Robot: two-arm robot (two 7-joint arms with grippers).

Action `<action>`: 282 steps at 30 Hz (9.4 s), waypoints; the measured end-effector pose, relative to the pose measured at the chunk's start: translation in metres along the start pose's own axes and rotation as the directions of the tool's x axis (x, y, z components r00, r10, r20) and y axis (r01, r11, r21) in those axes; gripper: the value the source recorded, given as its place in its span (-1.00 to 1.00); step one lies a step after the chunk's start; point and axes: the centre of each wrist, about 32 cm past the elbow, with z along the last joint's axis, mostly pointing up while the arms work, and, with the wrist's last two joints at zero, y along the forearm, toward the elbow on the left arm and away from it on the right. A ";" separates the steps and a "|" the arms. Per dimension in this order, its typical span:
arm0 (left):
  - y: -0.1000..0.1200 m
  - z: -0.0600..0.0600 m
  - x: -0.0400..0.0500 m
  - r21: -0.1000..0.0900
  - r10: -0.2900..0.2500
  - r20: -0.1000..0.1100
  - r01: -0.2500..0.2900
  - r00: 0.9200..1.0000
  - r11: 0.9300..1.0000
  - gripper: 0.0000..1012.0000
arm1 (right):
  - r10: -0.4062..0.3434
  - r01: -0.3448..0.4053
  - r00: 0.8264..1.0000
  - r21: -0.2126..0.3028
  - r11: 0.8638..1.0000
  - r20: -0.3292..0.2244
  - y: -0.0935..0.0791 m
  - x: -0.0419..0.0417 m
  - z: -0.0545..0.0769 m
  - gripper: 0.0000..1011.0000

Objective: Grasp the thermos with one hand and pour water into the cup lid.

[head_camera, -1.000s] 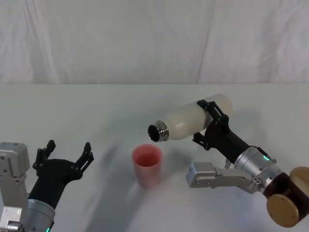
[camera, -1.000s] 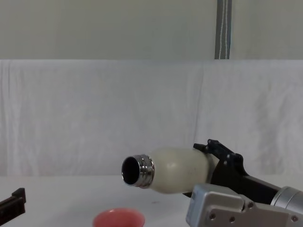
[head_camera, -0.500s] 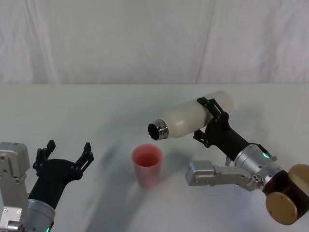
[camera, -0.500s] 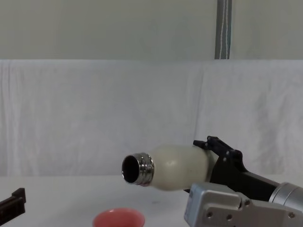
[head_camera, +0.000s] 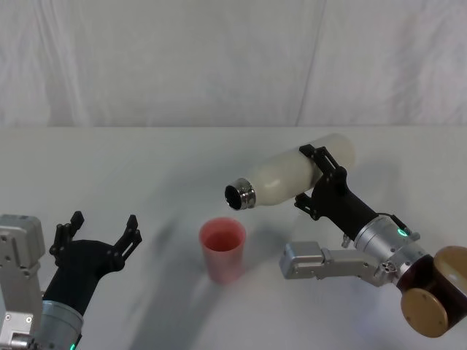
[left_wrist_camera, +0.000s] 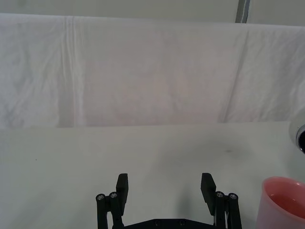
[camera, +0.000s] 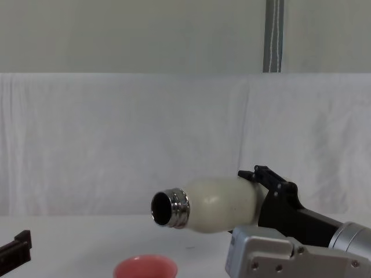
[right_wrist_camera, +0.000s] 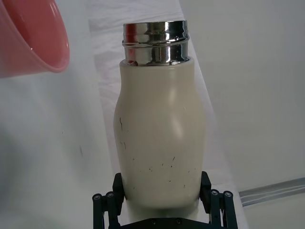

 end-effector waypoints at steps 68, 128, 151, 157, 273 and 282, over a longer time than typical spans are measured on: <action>0.000 0.000 0.0000 0.000 0.000 0.000 0.000 1.000 1.000 0.98 | -0.015 0.012 0.992 0.030 0.999 0.127 0.001 0.0003 -0.007 0.88; 0.000 0.000 0.0000 0.000 0.000 0.000 0.000 1.000 1.000 0.98 | -0.017 0.011 0.987 0.034 0.999 0.157 0.000 0.0022 -0.012 0.88; 0.000 0.000 0.0000 0.000 0.000 0.000 0.000 1.000 1.000 0.98 | -0.017 0.011 0.988 0.037 0.999 0.156 0.002 0.0020 -0.012 0.88; 0.000 0.000 0.0000 0.000 0.000 0.000 0.000 1.000 1.000 0.98 | -0.017 0.011 0.988 0.037 0.999 0.156 0.002 0.0021 -0.012 0.89; 0.000 0.000 0.0000 0.000 0.000 0.000 0.000 1.000 1.000 0.98 | -0.139 -0.004 0.580 -0.173 0.985 -0.803 -0.053 0.0472 0.012 0.89; 0.000 0.000 0.0000 0.000 0.000 0.000 0.000 1.000 1.000 0.98 | -0.157 -0.028 0.462 -0.191 0.981 -0.873 -0.063 0.0496 0.012 0.89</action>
